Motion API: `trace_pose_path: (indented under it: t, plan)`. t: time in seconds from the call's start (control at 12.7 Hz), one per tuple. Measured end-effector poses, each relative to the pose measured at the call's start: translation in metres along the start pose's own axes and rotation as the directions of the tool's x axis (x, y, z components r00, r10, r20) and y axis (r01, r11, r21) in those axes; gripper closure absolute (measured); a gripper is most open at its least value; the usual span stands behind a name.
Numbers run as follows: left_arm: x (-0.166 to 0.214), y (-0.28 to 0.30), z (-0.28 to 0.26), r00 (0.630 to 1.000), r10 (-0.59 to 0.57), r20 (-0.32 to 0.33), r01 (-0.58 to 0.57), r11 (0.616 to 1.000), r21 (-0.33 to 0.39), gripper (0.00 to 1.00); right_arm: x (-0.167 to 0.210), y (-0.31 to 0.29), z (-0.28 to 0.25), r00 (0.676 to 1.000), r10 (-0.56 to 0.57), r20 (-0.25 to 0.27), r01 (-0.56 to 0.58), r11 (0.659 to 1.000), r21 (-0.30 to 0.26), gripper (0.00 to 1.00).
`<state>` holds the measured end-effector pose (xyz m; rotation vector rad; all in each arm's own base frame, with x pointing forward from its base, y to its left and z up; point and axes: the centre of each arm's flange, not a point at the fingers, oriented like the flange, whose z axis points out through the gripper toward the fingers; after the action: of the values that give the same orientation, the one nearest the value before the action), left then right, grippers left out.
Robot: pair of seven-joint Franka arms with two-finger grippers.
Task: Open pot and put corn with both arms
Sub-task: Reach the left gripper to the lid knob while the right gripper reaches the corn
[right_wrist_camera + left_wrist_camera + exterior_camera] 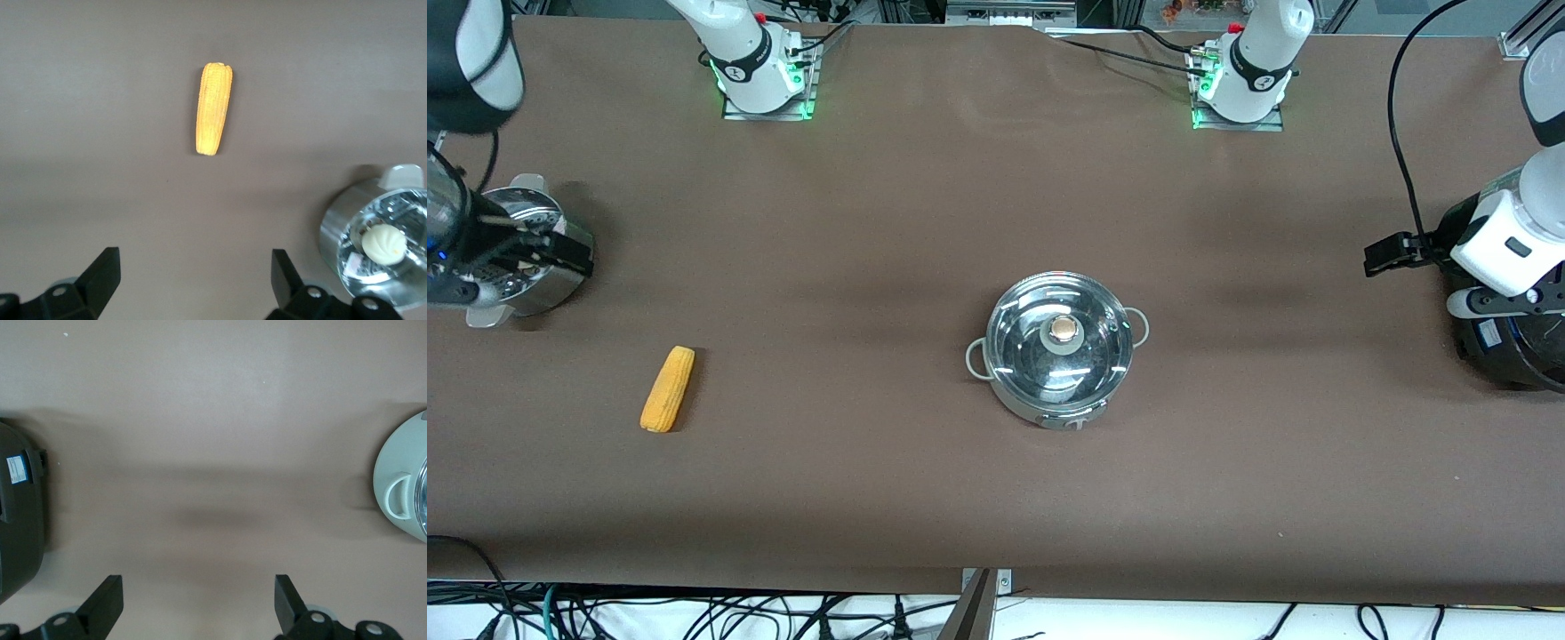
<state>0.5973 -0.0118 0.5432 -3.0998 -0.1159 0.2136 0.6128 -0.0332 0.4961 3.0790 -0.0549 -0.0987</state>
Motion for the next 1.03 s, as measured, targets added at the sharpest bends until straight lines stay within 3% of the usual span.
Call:
trace_pose_path:
  t: [0.24, 0.39, 0.55, 1.03]
  plan:
    - [-0.008, 0.054, -0.002, 1.0, -0.029, 0.007, 0.029, 0.999, -0.044, 0.0, 0.031, -0.001, 0.051, 1.0, -0.003, -0.025, 0.003, 1.0, 0.004, 0.0]
    - [-0.015, 0.112, 0.009, 0.996, -0.072, 0.06, 0.079, 0.991, -0.11, 0.0, 0.051, -0.004, 0.088, 0.998, -0.006, -0.055, 0.007, 1.0, 0.007, 0.0]
    - [-0.013, 0.168, 0.03, 0.993, -0.07, 0.096, 0.081, 0.99, -0.117, 0.0, 0.071, -0.007, 0.134, 0.996, -0.01, -0.088, 0.011, 1.0, 0.012, 0.0]
    - [0.011, 0.302, 0.09, 0.987, -0.148, 0.063, 0.155, 0.978, -0.138, 0.0, 0.1, -0.007, 0.227, 0.99, -0.004, -0.14, 0.007, 1.0, 0.022, 0.0]
